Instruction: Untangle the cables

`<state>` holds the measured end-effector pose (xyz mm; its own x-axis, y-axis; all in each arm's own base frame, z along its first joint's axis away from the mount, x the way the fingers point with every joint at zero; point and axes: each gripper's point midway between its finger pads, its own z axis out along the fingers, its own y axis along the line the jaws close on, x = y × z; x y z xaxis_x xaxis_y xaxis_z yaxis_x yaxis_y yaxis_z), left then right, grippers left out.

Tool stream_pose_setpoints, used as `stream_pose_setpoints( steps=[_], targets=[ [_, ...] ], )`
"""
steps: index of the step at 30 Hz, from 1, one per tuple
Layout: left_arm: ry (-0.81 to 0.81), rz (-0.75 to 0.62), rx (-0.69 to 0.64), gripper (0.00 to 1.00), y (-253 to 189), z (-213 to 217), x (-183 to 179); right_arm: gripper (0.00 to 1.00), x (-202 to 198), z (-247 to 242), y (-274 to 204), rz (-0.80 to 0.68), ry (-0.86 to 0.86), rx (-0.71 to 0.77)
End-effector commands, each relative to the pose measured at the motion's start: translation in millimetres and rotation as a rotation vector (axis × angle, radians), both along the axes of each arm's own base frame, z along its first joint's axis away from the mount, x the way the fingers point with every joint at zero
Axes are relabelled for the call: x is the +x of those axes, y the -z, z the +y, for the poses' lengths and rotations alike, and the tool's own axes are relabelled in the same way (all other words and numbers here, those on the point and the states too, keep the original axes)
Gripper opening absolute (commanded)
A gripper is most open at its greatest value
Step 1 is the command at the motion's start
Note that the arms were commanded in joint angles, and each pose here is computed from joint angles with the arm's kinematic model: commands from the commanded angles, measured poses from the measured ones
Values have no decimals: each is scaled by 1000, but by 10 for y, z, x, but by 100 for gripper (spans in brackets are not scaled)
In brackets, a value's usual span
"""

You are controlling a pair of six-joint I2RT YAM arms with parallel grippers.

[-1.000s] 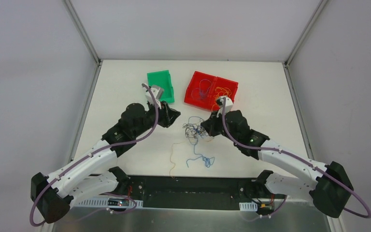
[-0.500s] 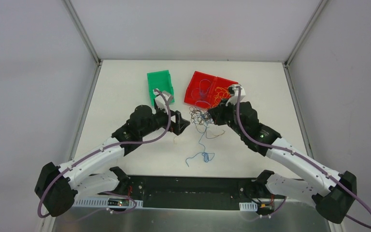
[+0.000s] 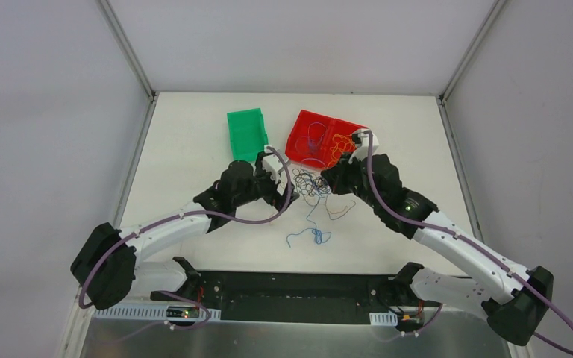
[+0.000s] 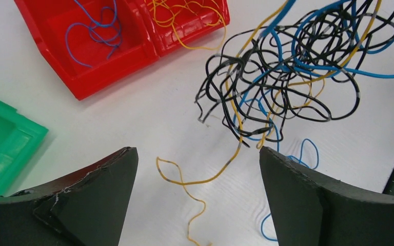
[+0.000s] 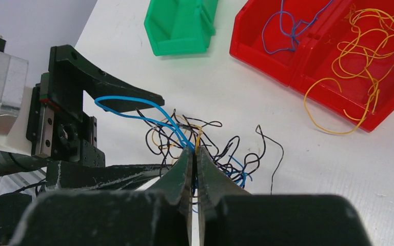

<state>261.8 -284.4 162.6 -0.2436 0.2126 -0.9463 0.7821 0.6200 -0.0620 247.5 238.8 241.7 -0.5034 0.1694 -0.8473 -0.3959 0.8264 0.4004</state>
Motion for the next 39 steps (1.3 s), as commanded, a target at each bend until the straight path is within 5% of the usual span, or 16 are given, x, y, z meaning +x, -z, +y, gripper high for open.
stream_pose_setpoints(
  steps=[1, 4, 7, 9, 14, 16, 17, 18, 24, 32, 36, 39],
  targets=[
    [12, -177, -31, 91, -383, -82, 149, 0, -25, 31, -323, -42, -18, 77],
    [74, -208, -16, 84, -370, -166, 92, 0, -39, 40, -343, -40, -26, 86],
    [99, -201, -6, 61, -333, -215, 84, 0, -29, 15, -358, -43, -15, 92],
    [120, -192, -12, 54, -326, -252, 52, 0, -4, -25, -375, -48, 5, 96],
    [137, -172, -26, 50, -336, -258, -4, 0, 95, -238, -414, -71, 111, 105],
    [147, -154, -18, 31, -314, -267, -22, 0, 106, -294, -432, -73, 128, 121],
    [152, -141, -5, 10, -309, -275, -20, 0, 104, -309, -449, -76, 129, 132],
    [146, -126, 10, 0, -312, -277, -4, 0, 109, -332, -453, -77, 137, 137],
    [14, -113, -7, 0, -409, -128, 110, 0, 237, -659, -383, -93, 312, 134],
    [-666, 29, -222, 0, -419, 1213, 616, 0, 324, -1556, -256, -139, 761, 132],
    [-834, 26, -279, 0, -426, 1618, 581, 0, 257, -1812, -262, -159, 875, 150],
    [-734, 13, -302, 0, -536, 1469, 541, 24, 236, -1690, -205, -142, 794, 164]
  ],
)
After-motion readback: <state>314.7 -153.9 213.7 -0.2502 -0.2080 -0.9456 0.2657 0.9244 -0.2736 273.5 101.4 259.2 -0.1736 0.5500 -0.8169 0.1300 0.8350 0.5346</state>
